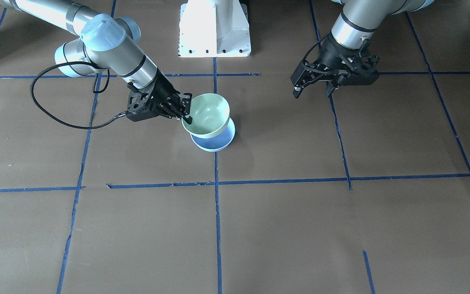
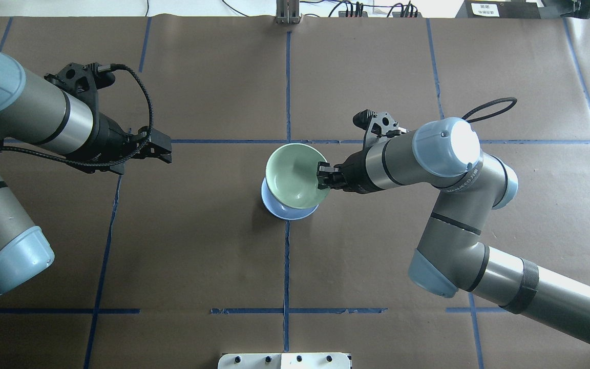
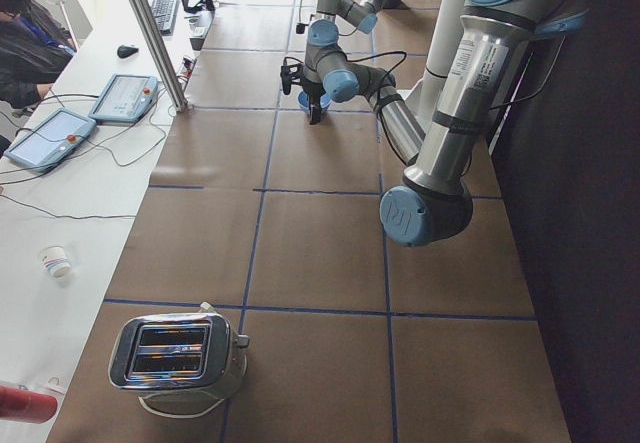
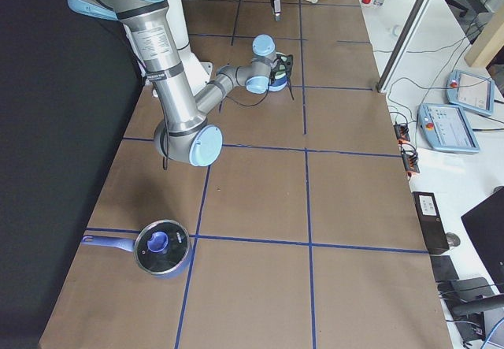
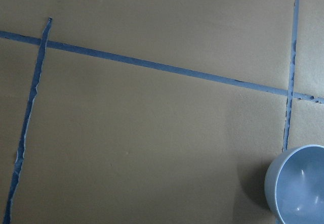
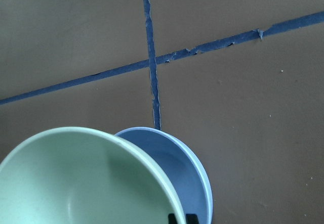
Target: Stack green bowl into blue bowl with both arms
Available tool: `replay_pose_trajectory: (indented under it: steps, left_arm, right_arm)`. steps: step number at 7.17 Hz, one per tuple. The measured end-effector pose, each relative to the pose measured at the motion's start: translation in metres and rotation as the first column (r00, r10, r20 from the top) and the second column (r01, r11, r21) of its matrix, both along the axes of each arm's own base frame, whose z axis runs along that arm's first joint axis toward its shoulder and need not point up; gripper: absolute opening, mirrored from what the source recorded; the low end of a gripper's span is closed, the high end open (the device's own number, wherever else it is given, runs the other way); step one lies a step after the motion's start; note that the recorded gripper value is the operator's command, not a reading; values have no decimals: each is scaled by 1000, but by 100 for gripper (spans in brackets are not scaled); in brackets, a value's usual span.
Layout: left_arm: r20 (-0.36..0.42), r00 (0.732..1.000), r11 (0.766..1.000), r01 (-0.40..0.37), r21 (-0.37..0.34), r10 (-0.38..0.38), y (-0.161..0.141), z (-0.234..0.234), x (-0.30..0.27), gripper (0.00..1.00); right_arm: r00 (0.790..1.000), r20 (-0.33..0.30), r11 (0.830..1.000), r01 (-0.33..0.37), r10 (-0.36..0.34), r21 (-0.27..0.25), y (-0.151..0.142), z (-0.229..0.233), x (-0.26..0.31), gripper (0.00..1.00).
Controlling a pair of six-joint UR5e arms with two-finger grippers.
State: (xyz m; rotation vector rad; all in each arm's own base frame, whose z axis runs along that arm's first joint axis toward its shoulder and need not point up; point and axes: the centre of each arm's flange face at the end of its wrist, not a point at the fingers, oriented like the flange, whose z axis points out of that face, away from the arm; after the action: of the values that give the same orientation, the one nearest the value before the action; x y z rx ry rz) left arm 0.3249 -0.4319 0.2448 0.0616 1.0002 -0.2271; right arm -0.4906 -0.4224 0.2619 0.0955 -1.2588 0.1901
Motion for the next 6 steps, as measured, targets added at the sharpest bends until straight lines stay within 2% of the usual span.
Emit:
replay_pose_trajectory:
  steps: [1, 2, 6]
  left_arm:
    - [1, 1000, 1000, 4, -2, -4, -1, 1, -3, 100]
    - [2, 1000, 1000, 7, -5, -7, -2, 2, -5, 100]
    - [17, 1000, 1000, 12, -21, -12, -2, 13, -9, 100]
  right_arm:
    - [1000, -3, 1000, -1, 1, 3, 4, 0, -5, 82]
    - [1000, -4, 1000, -2, 2, 5, 6, 0, -8, 100]
    - [1000, -1, 999, -30, 30, 15, 0, -3, 1, 100]
